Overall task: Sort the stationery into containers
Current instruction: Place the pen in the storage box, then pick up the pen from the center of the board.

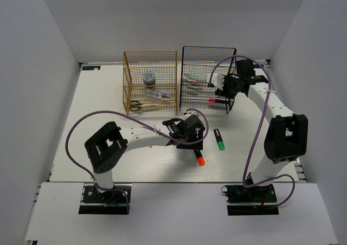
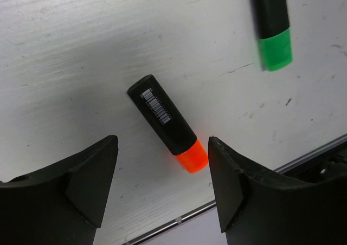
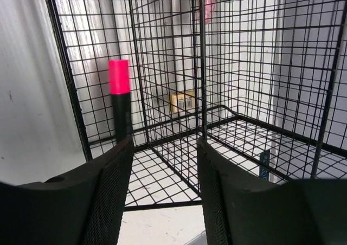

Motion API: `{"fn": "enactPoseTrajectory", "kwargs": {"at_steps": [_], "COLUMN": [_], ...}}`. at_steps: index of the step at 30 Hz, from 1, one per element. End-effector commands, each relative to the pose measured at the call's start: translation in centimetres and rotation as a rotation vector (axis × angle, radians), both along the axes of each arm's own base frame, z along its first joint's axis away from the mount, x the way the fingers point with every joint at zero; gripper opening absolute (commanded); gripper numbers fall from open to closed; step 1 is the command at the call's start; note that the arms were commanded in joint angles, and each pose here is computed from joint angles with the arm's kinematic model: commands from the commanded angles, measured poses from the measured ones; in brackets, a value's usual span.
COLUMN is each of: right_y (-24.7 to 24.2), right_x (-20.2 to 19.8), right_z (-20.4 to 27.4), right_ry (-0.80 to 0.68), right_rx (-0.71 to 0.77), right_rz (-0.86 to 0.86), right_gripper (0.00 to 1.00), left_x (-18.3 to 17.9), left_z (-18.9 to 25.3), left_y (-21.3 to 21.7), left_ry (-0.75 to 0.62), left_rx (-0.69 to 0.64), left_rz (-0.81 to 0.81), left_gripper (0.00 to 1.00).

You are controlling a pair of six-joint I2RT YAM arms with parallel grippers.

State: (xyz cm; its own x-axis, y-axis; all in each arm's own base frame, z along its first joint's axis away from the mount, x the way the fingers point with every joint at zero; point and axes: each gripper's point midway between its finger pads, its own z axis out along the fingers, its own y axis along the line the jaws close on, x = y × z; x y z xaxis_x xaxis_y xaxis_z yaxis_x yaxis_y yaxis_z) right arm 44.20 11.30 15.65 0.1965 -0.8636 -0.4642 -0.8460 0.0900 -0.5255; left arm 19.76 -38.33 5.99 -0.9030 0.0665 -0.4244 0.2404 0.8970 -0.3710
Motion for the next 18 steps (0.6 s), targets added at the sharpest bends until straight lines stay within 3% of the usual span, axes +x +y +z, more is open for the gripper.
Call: {"fn": "enactPoseTrajectory", "kwargs": {"at_steps": [1, 2, 4, 5, 9, 15, 18], "right_y": [0.7, 0.8, 1.2, 1.5, 1.5, 1.4, 0.8], "right_x": [0.1, -0.1, -1.0, -1.4, -3.1, -8.5, -10.3], "right_z": [3.6, 4.4, 6.2, 6.7, 9.0, 9.6, 9.5], "right_ry": [-0.076, -0.080, -0.065, -0.013, 0.032, 0.103, 0.074], "right_rx": [0.097, 0.125, 0.208, 0.289, 0.465, 0.619, 0.658], "right_rz": [-0.021, -0.041, -0.077, -0.160, -0.328, -0.398, -0.429], "right_gripper": [0.54, 0.51, 0.07, 0.00, 0.00, 0.00, 0.00], "left_x": [0.3, 0.2, 0.2, 0.2, 0.2, 0.9, 0.7], "left_z": [0.6, 0.6, 0.4, 0.5, 0.1, 0.6, -0.2], "left_y": [-0.5, -0.7, -1.0, -1.1, -2.0, -3.5, -2.1], "left_ry": [-0.009, -0.007, -0.008, -0.011, -0.006, 0.000, 0.021], "left_rx": [0.001, 0.002, 0.002, 0.003, 0.000, -0.005, 0.124], "left_rz": [0.032, 0.031, 0.036, 0.035, 0.040, 0.091, 0.160], "left_gripper": [0.77, 0.77, 0.73, 0.72, 0.70, 0.63, 0.57]}}
